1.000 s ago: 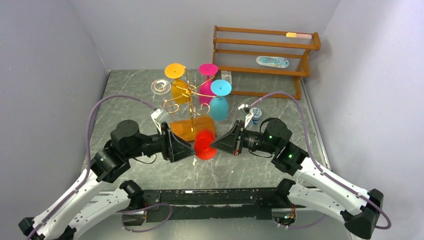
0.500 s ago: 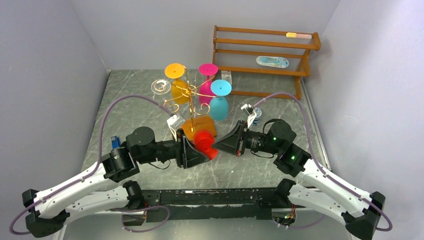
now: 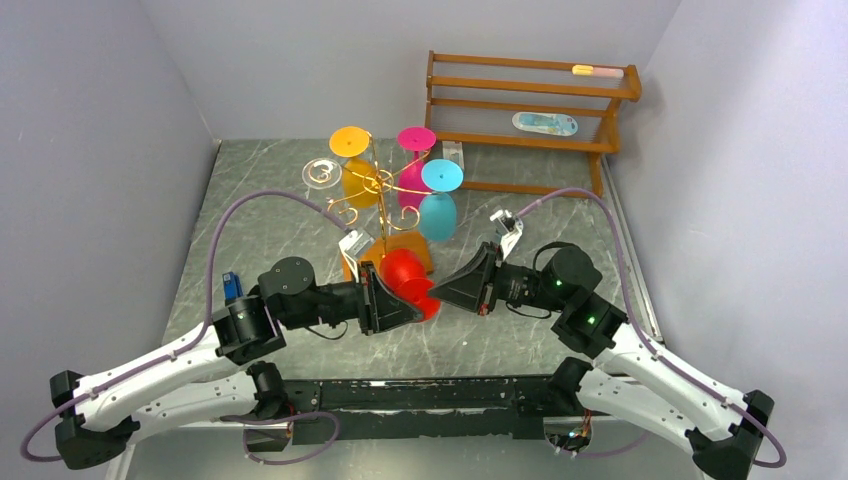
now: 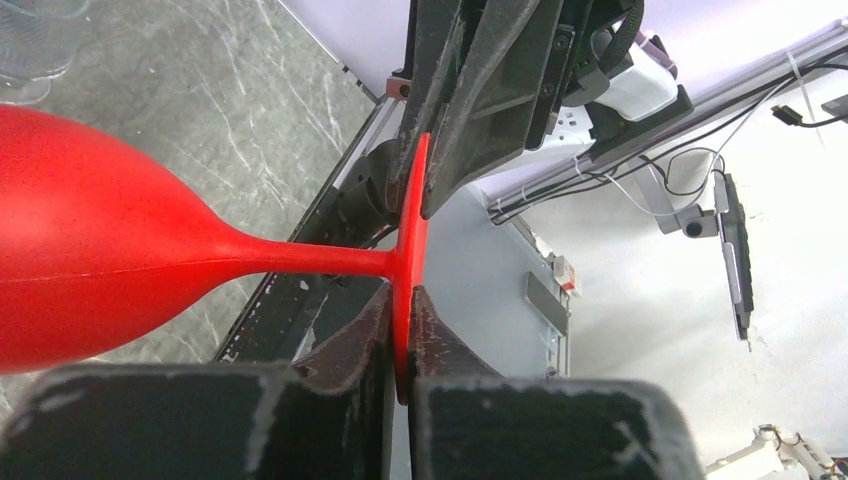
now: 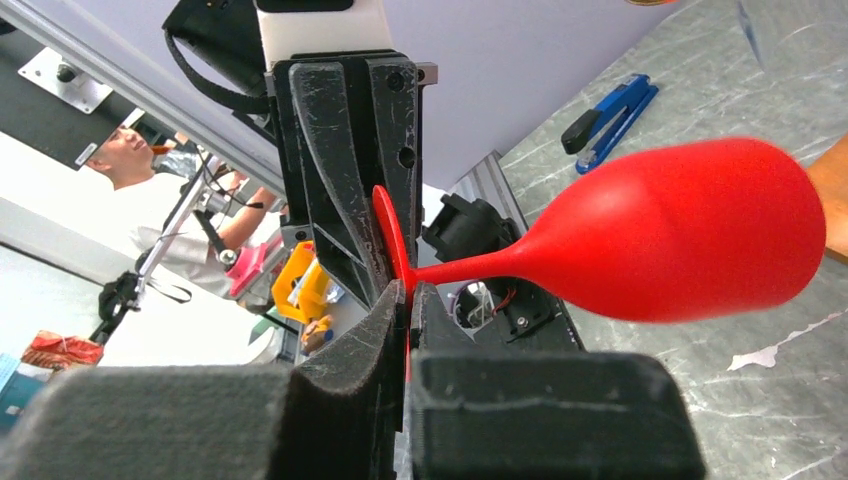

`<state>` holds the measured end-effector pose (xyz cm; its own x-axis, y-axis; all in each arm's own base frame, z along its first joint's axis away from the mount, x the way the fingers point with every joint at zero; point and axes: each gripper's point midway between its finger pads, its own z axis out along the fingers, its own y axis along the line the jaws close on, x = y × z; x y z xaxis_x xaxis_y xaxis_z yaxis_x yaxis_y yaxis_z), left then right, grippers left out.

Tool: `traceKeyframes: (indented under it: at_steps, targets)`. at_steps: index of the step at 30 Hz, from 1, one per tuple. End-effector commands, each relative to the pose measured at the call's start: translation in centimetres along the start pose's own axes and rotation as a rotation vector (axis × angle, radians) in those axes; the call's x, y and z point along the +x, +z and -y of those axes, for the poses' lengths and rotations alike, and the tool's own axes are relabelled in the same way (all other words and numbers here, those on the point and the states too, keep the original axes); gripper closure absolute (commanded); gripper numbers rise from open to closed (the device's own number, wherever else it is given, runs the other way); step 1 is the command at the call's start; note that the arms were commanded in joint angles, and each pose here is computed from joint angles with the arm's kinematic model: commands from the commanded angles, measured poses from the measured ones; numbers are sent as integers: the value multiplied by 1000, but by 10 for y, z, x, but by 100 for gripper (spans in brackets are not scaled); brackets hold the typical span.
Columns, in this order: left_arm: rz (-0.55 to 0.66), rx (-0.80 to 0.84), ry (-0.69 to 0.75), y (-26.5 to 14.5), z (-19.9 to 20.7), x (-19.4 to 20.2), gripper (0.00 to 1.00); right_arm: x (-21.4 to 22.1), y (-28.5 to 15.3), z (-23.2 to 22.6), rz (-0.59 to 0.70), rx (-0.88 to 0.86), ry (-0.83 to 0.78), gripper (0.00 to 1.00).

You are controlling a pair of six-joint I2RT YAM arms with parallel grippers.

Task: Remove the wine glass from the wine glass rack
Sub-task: Place the wine glass at the center of the board.

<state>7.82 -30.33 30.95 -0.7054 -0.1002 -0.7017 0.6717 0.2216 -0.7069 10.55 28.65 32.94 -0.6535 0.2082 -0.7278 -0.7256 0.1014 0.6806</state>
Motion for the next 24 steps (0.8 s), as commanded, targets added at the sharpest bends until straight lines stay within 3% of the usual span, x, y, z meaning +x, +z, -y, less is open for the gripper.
traceKeyframes:
  at_steps: [1, 4, 9, 11, 14, 20, 24]
  targets:
    - [33, 45, 22, 3, 12, -8, 95, -1, -1, -3, -2, -13, -29, 100]
    - [21, 40, 26, 3, 11, -5, 95, -2, -1, -5, -5, -9, -40, 100]
    - [11, 49, 34, 2, 14, -4, 95, 0, -2, -7, -29, -20, -45, 90]
    - [7, 62, 37, 1, 16, -4, 95, -1, 0, -4, -37, 6, -30, 79]
    - [-25, 82, 39, 4, 18, 2, 95, 1, 2, -3, -61, 14, -28, 77]
    - [-38, 127, 45, 5, 26, 5, 95, 5, 6, -11, -113, -37, -31, 78]
    - [-29, 110, 37, 5, 23, 4, 95, 12, 8, -16, -169, -76, -22, 87]
